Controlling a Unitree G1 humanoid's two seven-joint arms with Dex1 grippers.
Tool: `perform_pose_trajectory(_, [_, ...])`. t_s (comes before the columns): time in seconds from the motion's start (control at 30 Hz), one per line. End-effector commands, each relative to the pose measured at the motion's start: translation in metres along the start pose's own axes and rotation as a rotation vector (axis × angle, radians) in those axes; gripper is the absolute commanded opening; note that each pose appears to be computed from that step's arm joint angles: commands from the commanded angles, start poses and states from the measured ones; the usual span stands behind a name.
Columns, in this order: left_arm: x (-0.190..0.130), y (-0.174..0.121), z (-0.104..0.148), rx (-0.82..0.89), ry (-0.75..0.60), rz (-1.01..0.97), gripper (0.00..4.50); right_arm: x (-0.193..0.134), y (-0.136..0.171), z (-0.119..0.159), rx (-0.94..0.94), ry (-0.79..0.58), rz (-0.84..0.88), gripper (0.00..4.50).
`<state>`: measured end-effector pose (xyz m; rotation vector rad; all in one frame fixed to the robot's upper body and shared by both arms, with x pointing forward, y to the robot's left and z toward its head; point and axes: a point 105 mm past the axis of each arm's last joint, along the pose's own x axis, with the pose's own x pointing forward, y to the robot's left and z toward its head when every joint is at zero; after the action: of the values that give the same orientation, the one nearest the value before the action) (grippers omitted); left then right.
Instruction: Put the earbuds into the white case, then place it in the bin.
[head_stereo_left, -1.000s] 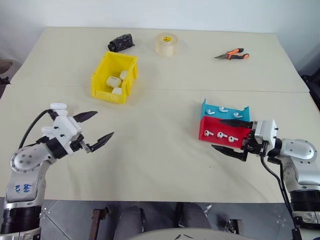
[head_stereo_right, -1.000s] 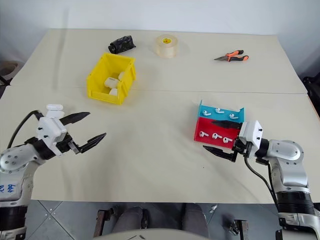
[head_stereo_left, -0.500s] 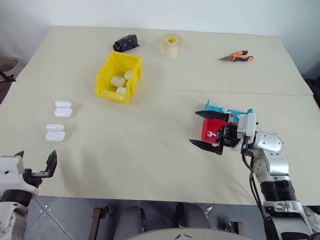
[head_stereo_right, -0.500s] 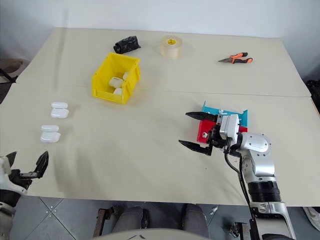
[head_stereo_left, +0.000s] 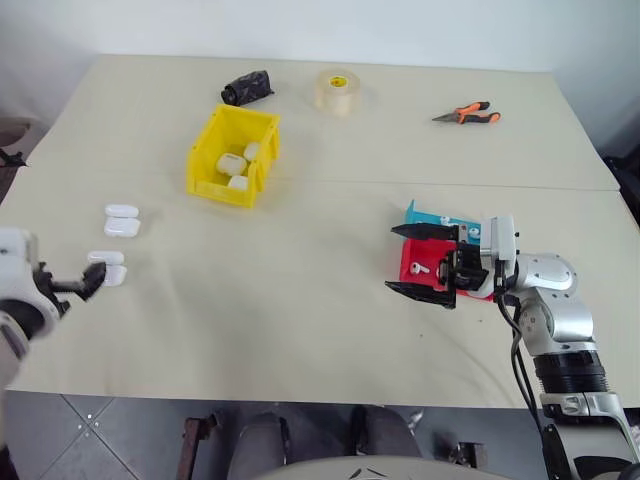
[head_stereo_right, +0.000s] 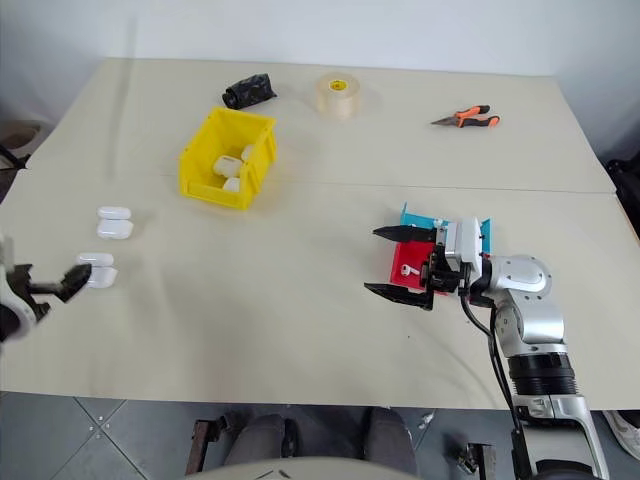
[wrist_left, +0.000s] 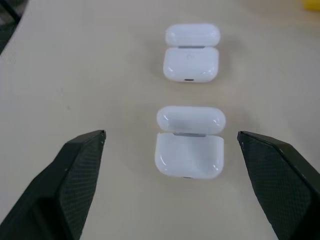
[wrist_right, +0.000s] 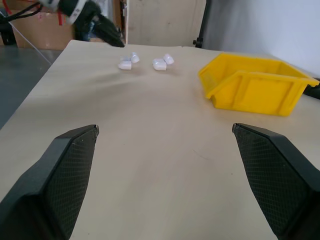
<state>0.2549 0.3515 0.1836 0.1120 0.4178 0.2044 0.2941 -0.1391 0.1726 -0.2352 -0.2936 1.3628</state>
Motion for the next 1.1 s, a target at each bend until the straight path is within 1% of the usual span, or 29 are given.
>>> perform_pose_trajectory(0.03, [0.009, 0.001, -0.002, -0.048, 0.128, -0.018, 4.48, 0.003, 0.0, 0.01, -0.028, -0.02, 0.015, 4.5])
perform_pose_trajectory(0.07, [0.012, 0.003, -0.002, -0.069, 0.171, -0.007, 4.48, 0.004, 0.001, 0.011, -0.03, -0.024, 0.016, 4.5])
perform_pose_trajectory(0.2, [0.021, 0.005, -0.004, -0.104, 0.273, -0.006, 4.48, 0.006, 0.003, 0.013, -0.034, -0.033, 0.015, 4.5])
perform_pose_trajectory(0.37, [0.029, -0.002, -0.015, -0.093, 0.351, -0.048, 4.48, 0.007, 0.008, 0.013, -0.036, -0.042, 0.005, 4.5])
perform_pose_trajectory(0.6, [0.038, -0.009, -0.024, -0.058, 0.391, -0.089, 4.48, 0.008, 0.011, 0.014, -0.038, -0.048, -0.011, 4.5])
perform_pose_trajectory(0.77, [0.043, -0.005, -0.027, -0.009, 0.402, -0.091, 4.48, 0.008, 0.012, 0.014, -0.04, -0.049, -0.021, 4.5])
perform_pose_trajectory(1.07, [0.048, 0.001, -0.031, -0.004, 0.441, -0.12, 4.48, 0.008, 0.013, 0.012, -0.038, -0.049, -0.032, 4.5])
perform_pose_trajectory(1.1, [0.049, 0.0, -0.031, -0.008, 0.446, -0.126, 4.3, 0.008, 0.013, 0.012, -0.039, -0.048, -0.033, 4.5])
